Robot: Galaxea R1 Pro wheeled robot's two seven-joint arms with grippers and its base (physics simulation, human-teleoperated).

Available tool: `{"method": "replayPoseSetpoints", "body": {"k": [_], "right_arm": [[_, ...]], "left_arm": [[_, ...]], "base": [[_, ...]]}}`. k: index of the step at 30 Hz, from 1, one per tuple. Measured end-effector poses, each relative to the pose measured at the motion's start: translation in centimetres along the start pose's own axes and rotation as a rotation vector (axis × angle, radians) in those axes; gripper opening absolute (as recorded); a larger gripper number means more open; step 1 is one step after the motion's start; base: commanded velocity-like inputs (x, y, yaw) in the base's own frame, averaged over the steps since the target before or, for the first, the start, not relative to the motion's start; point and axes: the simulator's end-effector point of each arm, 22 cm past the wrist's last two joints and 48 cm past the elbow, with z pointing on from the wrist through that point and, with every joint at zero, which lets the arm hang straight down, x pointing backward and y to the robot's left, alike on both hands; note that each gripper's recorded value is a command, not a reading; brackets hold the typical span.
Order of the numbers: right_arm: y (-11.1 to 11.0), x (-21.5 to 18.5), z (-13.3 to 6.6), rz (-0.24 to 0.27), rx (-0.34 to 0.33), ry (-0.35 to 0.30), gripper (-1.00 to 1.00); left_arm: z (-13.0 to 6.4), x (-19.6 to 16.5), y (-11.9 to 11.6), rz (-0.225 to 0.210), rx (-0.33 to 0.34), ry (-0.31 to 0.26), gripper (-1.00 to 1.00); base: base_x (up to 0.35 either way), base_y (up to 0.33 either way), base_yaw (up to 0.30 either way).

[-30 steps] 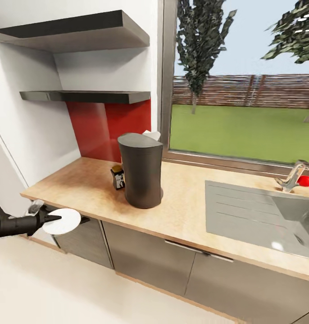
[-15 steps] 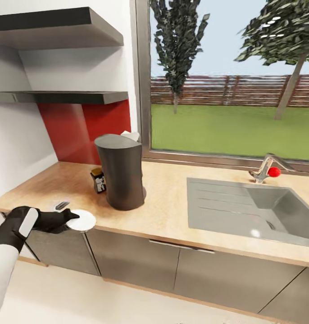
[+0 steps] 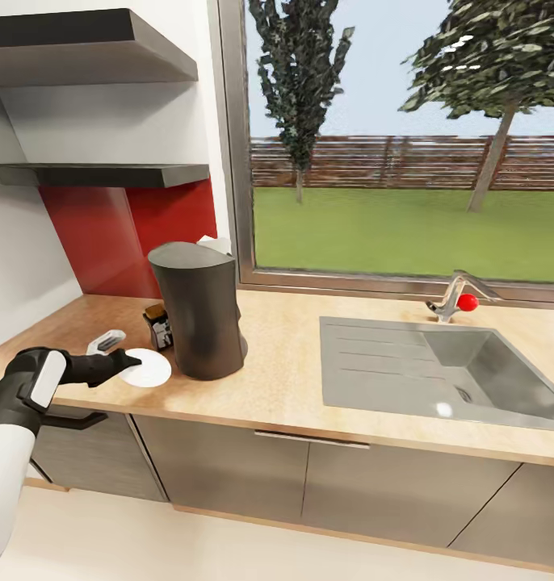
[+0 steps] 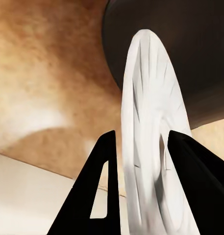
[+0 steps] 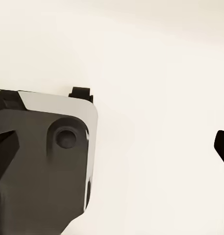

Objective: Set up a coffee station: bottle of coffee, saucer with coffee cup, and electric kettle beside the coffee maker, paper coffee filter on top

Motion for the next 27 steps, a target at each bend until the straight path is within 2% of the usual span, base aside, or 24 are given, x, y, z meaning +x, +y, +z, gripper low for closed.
{"method": "replayPoseSetpoints", "body": {"k": [8, 17, 27], "right_arm": [[2.2, -0.3, 0.0, -0.003, -0.029, -0.004, 1.00], [2.4, -0.3, 0.0, -0.002, -0.031, -0.005, 1.00], [2.3, -0.3, 0.0, -0.001, -0.030, -0.005, 1.00]], "left_arm": [[0.4, 0.8, 1.5, 0.007, -0.031, -0.003, -1.00], [0.9, 3.3, 3.4, -0.001, -0.060, 0.030, -1.00], [1.1, 4.9, 4.5, -0.005, -0.079, 0.053, -1.00]], "base": [[0.000, 0.000, 0.000], [0.162, 0.000, 0.000], [0.043, 0.017, 0.000]]}}
